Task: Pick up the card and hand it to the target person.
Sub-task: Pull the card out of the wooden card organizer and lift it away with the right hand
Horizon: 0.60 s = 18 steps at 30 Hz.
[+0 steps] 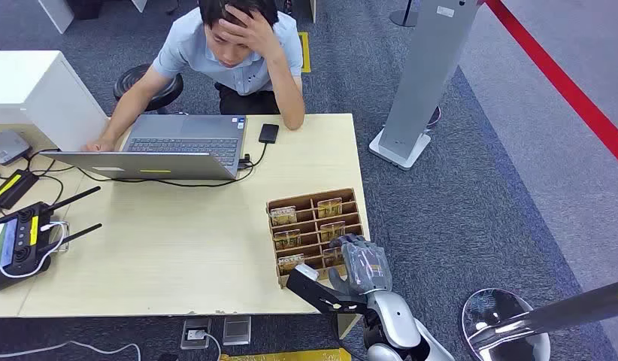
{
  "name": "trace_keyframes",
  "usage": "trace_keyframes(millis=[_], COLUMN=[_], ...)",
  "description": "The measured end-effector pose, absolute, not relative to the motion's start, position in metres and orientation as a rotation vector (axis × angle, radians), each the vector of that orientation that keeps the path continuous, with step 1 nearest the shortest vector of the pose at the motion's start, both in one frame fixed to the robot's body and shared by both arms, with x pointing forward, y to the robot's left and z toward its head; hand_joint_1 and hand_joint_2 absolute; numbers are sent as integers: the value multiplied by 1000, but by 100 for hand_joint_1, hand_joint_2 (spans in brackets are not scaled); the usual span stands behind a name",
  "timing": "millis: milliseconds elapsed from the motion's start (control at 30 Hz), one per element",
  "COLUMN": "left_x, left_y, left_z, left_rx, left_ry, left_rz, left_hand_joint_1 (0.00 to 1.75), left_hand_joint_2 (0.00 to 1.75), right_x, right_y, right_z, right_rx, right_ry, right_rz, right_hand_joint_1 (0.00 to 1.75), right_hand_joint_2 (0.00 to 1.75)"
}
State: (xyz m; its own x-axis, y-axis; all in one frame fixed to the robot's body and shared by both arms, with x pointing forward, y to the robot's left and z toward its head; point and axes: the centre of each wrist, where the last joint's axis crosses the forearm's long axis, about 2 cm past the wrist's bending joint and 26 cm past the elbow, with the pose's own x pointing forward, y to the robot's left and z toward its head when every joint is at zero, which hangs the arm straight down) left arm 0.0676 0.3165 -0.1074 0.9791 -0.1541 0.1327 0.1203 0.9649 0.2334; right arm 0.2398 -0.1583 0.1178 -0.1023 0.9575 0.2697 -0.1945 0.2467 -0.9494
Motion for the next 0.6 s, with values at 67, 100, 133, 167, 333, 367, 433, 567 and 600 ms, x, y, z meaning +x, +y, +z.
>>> trace_keyframes(millis=[67,100,133,167,333,367,433,567,600], left_x=[68,68,68,68,68,68,68,68,68], left_y=[316,316,316,316,316,316,316,316,316], left_z=[-107,-107,-107,-107,-107,-107,-107,-107,-107], left_rx=[227,227,227,227,227,227,227,227,227], left_ry=[-151,-151,-151,-151,-151,-151,-151,-151,-151], left_rz=[-139,-139,-139,-140,-140,-140,-140,-140,-140], left_hand_joint_1=[0,0,0,0,0,0,0,0,0], left_hand_joint_2=[0,0,0,0,0,0,0,0,0], right_x=[240,240,239,239,239,239,239,239,239], right_y=[-158,-158,-158,-158,-158,-158,-158,-158,-158], right_z=[118,117,117,117,116,116,116,116,116], right_rx=[-821,-821,-821,-820,-821,-821,-821,-821,-820], right_ry=[-1278,-1277,-1276,-1275,-1273,-1272,-1271,-1269,-1269], right_rz=[1183,1184,1185,1186,1187,1188,1188,1188,1188], right_hand_joint_1=[72,71,69,67,69,69,70,80,84], right_hand_joint_2=[175,175,175,175,175,175,175,175,175])
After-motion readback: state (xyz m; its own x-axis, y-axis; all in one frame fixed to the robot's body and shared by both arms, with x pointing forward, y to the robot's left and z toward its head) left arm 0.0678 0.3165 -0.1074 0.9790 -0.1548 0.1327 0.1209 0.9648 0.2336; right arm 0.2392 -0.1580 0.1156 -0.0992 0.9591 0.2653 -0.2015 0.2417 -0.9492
